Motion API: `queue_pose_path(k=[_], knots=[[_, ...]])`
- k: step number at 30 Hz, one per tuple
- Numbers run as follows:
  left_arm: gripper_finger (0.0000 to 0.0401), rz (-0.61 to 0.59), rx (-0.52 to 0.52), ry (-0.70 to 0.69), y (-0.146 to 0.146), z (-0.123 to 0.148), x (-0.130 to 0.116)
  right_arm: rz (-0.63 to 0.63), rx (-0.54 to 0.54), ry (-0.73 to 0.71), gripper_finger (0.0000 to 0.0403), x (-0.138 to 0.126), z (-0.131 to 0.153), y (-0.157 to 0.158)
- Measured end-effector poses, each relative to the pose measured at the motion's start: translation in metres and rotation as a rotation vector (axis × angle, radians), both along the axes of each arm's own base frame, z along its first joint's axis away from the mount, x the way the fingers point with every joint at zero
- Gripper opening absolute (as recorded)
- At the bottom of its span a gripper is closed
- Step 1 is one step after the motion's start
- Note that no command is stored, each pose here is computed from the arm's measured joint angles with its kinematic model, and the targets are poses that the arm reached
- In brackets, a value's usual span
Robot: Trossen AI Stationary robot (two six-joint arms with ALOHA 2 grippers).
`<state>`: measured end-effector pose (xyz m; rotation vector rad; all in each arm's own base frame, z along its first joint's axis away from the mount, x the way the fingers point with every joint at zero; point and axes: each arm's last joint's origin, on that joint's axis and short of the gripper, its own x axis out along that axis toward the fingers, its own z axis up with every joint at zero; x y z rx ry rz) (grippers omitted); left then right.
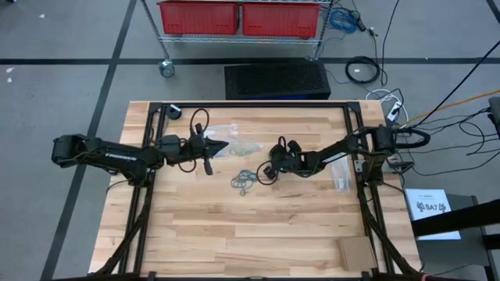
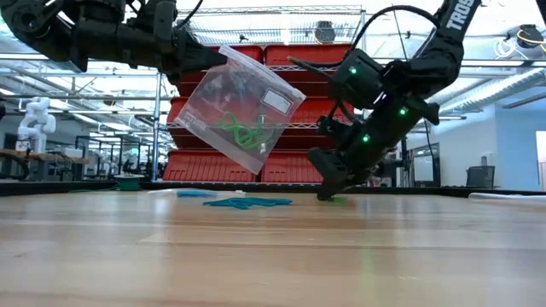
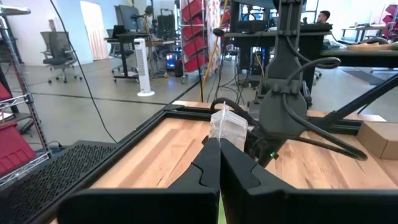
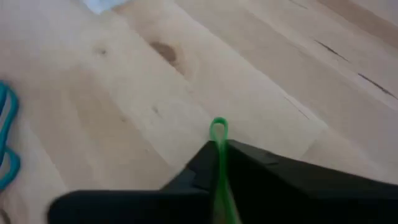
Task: Sort rubber bands
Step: Put the green rubber band into the transparent zip bag
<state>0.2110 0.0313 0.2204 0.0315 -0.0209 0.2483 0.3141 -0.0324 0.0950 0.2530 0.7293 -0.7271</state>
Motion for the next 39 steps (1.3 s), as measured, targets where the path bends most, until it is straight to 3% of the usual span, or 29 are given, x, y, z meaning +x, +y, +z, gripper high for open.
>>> queue_pose_path(k=[4, 11, 14, 19, 23, 27, 39], knots=[[0.0000, 0.000, -0.001, 0.008, 0.000, -0.001, 0.000, 0.135, 0.042, 0.020, 0.0010, 0.001, 0.027, 0.008], [0.0000, 0.000, -0.003, 0.017, 0.000, -0.002, 0.000, 0.449, 0.054, -0.181, 0.0002, -0.006, 0.096, 0.039], [0.0000, 0.000, -0.003, 0.020, 0.000, -0.002, 0.000, 0.525, -0.029, -0.296, 0.0001, -0.011, 0.123, 0.049], [0.0000, -0.002, -0.004, 0.023, 0.000, -0.002, 0.000, 0.530, -0.276, -0.403, 0.0001, -0.012, 0.151, 0.048], [0.0000, -0.004, -0.004, 0.024, 0.000, -0.002, 0.000, 0.539, -0.435, -0.414, 0.0001, -0.007, 0.158, 0.034], [0.0000, -0.007, -0.004, 0.025, 0.000, -0.002, 0.000, 0.540, -0.514, -0.395, 0.0000, 0.001, 0.163, 0.021], [0.0000, -0.008, -0.005, 0.032, 0.000, -0.003, 0.000, 0.671, -0.471, -0.190, 0.0000, 0.063, 0.149, 0.008]])
